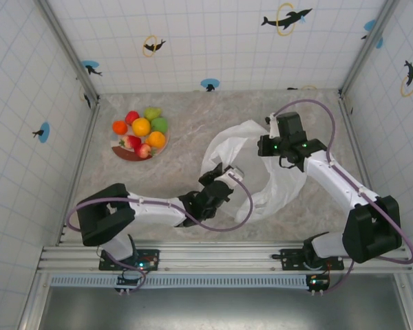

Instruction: Place the fruits into the plastic bag

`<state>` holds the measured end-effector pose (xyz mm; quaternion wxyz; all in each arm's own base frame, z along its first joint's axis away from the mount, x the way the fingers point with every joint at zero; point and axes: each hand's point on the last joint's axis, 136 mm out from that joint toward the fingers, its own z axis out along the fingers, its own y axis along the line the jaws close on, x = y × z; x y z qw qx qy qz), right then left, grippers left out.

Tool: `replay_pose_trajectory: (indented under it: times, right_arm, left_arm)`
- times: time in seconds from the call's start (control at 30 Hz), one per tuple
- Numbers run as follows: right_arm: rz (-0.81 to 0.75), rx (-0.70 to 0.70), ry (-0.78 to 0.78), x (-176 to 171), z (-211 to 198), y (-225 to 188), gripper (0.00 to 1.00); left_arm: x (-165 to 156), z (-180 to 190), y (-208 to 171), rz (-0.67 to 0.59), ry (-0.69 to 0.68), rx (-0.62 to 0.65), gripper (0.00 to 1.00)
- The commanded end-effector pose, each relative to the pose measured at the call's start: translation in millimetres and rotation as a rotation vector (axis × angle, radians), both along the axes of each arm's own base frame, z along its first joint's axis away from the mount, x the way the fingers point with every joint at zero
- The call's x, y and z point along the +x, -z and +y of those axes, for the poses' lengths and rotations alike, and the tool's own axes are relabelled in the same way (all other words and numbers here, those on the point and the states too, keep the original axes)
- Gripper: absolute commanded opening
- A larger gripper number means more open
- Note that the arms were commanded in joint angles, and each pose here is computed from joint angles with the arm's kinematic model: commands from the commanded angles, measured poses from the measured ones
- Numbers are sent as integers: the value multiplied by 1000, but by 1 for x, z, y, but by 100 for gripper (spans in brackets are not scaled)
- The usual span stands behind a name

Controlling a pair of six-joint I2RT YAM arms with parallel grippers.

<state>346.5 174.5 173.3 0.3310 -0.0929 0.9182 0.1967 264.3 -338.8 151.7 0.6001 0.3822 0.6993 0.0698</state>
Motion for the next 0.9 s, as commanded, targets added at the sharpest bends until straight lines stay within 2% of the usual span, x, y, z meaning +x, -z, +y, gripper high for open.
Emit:
replay_pose_trajectory:
  times: [0.0,0.1,0.2,0.3,0.5,0.6,0.87]
  right_arm:
    - [-75,-156,-60,-3,-13,-18,0]
    - [-120,-282,-37,0,-29,-27,0]
    - [-164,-340,-25,2,-37,-40,0]
    - [-189,-326,-32,2,-35,-47,0]
    - [-211,-310,2,5,-32,-42,0]
    - [-262,-309,53,8,-32,-43,0]
    - [-433,-455,120,13,-38,-57,0]
  left_arm:
    - [-6,-16,-44,82,107,-239,11]
    - [-5,-11,-67,212,175,-446,0]
    - [1,0,-86,323,221,-625,0]
    - [9,7,-88,410,227,-713,0]
    - [27,18,-59,646,198,-885,0]
    - [26,15,-51,720,221,-915,0]
    - [29,11,-29,811,191,-879,0]
